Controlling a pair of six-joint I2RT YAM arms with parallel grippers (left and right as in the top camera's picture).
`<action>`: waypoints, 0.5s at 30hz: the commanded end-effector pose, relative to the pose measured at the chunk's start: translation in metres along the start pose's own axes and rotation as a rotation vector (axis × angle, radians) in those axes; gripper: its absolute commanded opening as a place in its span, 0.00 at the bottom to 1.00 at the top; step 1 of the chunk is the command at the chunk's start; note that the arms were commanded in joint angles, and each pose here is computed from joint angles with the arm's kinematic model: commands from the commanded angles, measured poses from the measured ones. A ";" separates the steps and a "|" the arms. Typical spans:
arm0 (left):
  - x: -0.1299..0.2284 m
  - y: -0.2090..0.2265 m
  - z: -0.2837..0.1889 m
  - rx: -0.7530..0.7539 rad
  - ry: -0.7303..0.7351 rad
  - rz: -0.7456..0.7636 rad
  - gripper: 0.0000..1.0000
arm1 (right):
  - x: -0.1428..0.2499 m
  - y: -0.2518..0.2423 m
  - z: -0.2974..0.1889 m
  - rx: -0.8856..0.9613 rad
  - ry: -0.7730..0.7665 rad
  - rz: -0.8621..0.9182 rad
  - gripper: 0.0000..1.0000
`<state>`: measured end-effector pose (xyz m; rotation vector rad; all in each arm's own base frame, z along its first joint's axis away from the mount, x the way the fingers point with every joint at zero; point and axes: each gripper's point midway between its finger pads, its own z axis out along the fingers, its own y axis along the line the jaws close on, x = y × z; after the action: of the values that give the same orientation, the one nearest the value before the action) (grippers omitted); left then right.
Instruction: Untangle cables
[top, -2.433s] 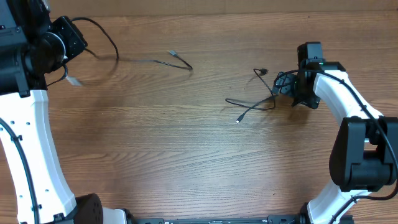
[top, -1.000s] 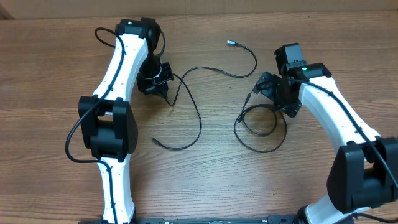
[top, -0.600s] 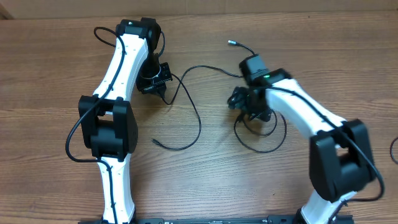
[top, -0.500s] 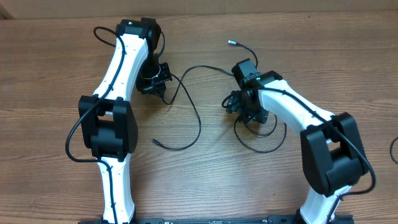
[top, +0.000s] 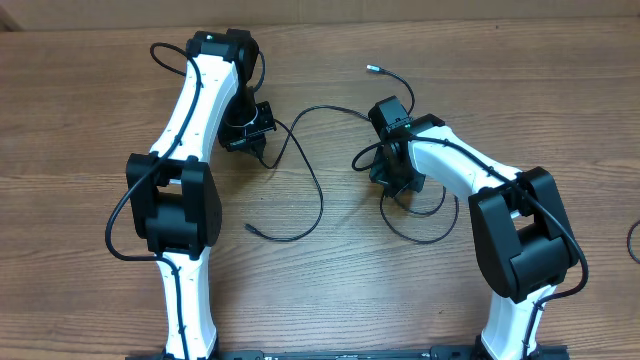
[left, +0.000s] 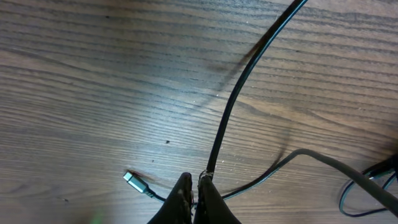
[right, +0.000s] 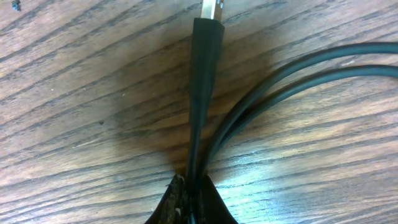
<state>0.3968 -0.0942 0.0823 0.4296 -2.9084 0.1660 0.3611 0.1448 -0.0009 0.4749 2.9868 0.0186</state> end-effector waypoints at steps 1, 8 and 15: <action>-0.003 0.003 -0.002 -0.011 -0.007 -0.019 0.06 | -0.011 -0.018 0.021 0.042 0.030 -0.027 0.04; -0.001 0.004 -0.002 -0.015 0.003 -0.021 0.06 | -0.124 -0.058 -0.054 -0.013 -0.136 -0.108 0.04; -0.001 0.004 -0.002 -0.014 0.001 -0.021 0.07 | -0.236 -0.145 -0.117 0.000 -0.442 -0.107 0.04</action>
<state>0.3927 -0.0929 0.0830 0.4297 -2.8932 0.1526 0.5102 -0.0196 0.1063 0.4141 2.6661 0.0203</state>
